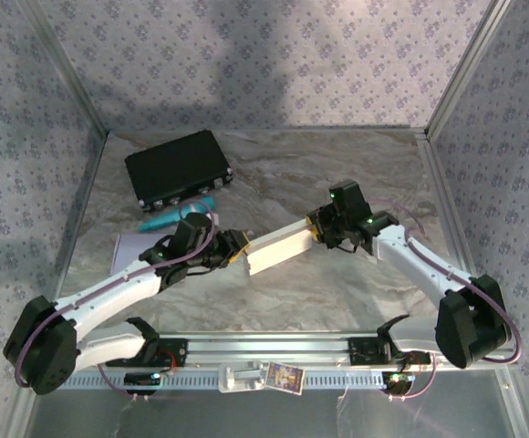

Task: Fold the paper box

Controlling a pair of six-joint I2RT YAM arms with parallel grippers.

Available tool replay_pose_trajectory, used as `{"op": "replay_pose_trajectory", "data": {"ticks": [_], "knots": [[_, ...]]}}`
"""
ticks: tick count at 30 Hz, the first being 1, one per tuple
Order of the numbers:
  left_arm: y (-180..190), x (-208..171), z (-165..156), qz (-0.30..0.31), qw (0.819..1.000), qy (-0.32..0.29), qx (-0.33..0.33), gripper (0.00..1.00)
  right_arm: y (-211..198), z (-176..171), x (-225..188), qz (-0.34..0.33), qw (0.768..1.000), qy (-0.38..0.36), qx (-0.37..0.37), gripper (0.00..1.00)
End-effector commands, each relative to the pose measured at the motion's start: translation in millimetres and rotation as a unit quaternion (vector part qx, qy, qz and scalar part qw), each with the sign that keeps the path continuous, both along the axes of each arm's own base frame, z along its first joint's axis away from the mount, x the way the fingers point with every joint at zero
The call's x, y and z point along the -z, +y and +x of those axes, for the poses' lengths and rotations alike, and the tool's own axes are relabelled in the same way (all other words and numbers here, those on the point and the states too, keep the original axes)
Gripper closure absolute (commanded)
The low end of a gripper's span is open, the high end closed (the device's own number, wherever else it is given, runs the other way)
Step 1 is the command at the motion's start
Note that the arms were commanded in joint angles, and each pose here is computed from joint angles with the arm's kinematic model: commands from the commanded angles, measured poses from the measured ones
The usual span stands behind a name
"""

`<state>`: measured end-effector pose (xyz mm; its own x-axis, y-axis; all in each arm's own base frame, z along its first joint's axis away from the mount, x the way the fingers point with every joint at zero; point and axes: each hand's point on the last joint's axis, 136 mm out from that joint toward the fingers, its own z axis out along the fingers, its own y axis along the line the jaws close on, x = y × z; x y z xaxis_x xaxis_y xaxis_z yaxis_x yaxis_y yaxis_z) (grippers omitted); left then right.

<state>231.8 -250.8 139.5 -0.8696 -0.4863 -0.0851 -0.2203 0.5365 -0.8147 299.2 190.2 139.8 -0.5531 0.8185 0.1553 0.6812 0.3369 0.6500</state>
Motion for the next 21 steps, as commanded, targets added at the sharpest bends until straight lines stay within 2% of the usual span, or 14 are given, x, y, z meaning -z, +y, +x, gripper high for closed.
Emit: {"op": "replay_pose_trajectory", "data": {"ticks": [1, 6, 15, 21], "knots": [[2, -6, -5, 0.004, 1.0, 0.005, -0.001, 0.59, -11, -23, 30, -0.036, 0.996, 0.076, 0.014, 0.68], [1, -1, -8, 0.015, 1.0, 0.001, 0.012, 0.6, -10, -23, 31, -0.034, 0.996, 0.079, 0.017, 0.69], [-15, -1, -12, 0.05, 0.995, -0.061, 0.067, 0.61, -9, -25, 32, -0.035, 0.995, 0.087, 0.032, 0.7], [-3, 3, -12, 0.082, 0.99, -0.101, 0.056, 0.65, -10, -27, 35, -0.036, 0.994, 0.096, 0.043, 0.71]]}}
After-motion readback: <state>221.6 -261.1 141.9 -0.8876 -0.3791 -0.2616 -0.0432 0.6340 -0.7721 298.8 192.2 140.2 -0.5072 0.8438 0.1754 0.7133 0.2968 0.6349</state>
